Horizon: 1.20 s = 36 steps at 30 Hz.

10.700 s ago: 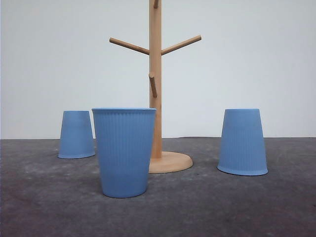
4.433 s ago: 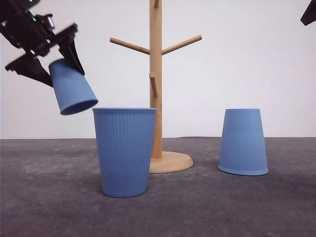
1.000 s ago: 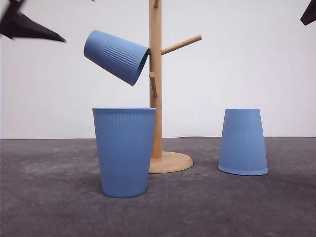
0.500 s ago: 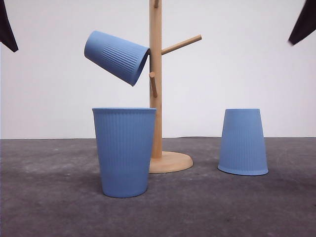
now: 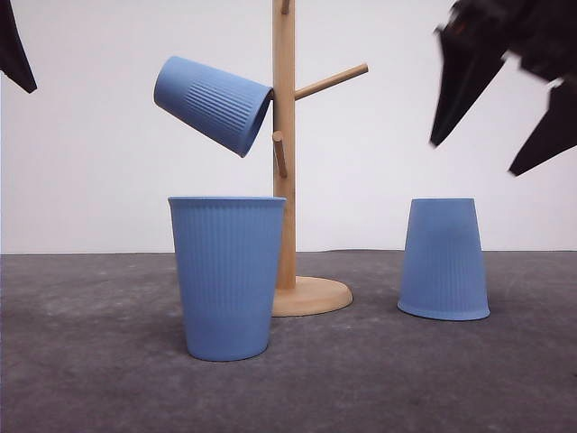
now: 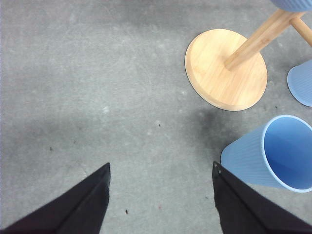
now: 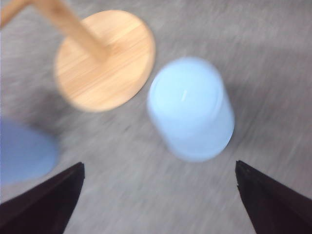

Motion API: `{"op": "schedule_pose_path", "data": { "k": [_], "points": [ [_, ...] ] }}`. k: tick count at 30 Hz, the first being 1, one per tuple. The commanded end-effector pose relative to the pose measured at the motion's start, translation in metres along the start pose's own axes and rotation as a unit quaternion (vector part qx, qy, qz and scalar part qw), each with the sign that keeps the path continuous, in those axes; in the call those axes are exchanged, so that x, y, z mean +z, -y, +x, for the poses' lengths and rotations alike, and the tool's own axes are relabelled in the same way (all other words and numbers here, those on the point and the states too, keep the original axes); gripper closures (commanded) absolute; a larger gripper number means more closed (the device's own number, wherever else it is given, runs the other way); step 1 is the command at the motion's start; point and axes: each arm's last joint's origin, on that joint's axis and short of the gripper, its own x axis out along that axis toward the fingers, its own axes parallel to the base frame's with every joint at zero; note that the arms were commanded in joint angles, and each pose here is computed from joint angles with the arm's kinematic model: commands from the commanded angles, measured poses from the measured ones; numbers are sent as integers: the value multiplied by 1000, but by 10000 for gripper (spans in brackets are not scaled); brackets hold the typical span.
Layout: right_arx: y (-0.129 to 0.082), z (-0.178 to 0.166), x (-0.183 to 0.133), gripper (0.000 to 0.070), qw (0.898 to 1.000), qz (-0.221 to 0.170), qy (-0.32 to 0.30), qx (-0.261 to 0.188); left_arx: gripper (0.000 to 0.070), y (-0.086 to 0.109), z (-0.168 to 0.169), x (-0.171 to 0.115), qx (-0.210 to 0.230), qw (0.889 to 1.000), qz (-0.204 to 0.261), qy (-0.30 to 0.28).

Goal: Place three cups

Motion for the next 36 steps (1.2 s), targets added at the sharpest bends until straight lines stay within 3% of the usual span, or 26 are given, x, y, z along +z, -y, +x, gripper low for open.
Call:
{"op": "schedule_pose_path", "data": {
  "k": [1, 5, 12, 13, 17, 20, 28, 36],
  "points": [
    [0, 9, 10, 61, 1000, -21, 2, -11, 318, 1, -2, 4, -1, 1000, 8, 11],
    [5, 32, 20, 12, 999, -26, -7, -21, 318, 1, -2, 4, -1, 1000, 8, 11],
    [15, 74, 19, 17, 999, -22, -41, -25, 318, 1, -2, 4, -1, 1000, 8, 11],
    [15, 78, 19, 34, 998, -24, -45, -25, 318, 1, -2, 4, -1, 1000, 8, 11],
    [15, 82, 21, 234, 998, -36, -31, -31, 318, 1, -2, 4, -1, 1000, 8, 11],
    [13, 80, 24, 309, 999, -39, -22, -29, 318, 1, -2, 4, -1, 1000, 8, 11],
    [3, 37, 34, 318, 999, -34, 18, -10, 318, 1, -2, 4, -1, 1000, 8, 11],
    [10, -26, 44, 318, 993, 45, 63, 86, 318, 1, -2, 4, -3, 1000, 8, 12]
  ]
}}
